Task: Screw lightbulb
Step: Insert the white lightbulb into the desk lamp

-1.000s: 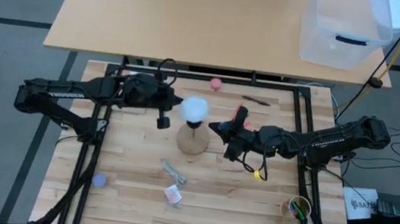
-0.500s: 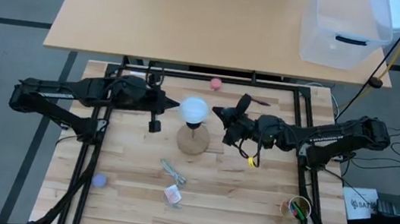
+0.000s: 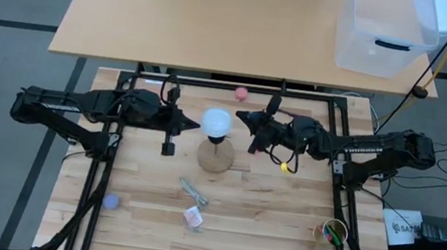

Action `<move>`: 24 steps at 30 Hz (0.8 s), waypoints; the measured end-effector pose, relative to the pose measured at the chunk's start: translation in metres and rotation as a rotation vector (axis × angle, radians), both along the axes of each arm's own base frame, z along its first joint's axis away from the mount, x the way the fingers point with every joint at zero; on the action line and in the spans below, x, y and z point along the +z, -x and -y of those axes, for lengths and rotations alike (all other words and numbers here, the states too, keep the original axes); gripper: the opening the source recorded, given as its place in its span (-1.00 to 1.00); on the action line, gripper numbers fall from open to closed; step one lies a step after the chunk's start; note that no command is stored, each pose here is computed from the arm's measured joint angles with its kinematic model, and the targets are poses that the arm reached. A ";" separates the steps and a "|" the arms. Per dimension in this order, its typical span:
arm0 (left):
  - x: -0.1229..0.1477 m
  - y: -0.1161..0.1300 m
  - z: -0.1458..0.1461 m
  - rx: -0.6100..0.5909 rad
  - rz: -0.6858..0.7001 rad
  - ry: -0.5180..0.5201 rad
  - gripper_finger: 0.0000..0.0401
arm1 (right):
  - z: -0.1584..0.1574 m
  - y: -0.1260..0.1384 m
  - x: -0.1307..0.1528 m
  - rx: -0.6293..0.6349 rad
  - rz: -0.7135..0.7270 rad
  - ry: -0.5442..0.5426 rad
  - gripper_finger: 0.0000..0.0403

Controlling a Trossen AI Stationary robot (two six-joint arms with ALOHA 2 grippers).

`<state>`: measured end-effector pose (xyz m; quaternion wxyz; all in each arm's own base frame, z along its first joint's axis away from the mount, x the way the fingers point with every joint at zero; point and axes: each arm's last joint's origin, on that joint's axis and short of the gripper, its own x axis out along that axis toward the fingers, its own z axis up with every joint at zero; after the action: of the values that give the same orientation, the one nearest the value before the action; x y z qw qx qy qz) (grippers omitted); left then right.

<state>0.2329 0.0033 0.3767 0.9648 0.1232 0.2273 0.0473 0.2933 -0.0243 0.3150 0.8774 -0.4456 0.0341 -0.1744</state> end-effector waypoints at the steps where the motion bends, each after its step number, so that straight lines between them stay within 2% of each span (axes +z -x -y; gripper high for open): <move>1: 0.000 0.000 0.001 -0.003 -0.003 0.000 -1.00 | 0.001 0.000 0.000 0.002 0.006 -0.019 -1.00; 8: -0.001 -0.001 0.000 0.001 -0.014 -0.021 -1.00 | 0.006 0.000 -0.001 0.001 0.032 -0.111 -1.00; 13: -0.002 -0.001 -0.001 0.024 -0.016 -0.042 -1.00 | 0.006 -0.001 -0.002 0.048 0.045 -0.173 -1.00; 20: -0.004 0.003 -0.005 0.104 -0.064 -0.084 -1.00 | 0.009 -0.008 -0.011 0.038 0.023 -0.186 -1.00; 24: -0.008 0.001 -0.011 0.123 -0.083 -0.075 -1.00 | 0.010 -0.012 -0.016 0.032 0.011 -0.194 -1.00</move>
<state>0.2320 0.0145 0.3691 0.9445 0.1467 0.2725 0.1100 0.3049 -0.0346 0.2985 0.9194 -0.3579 0.0387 -0.1587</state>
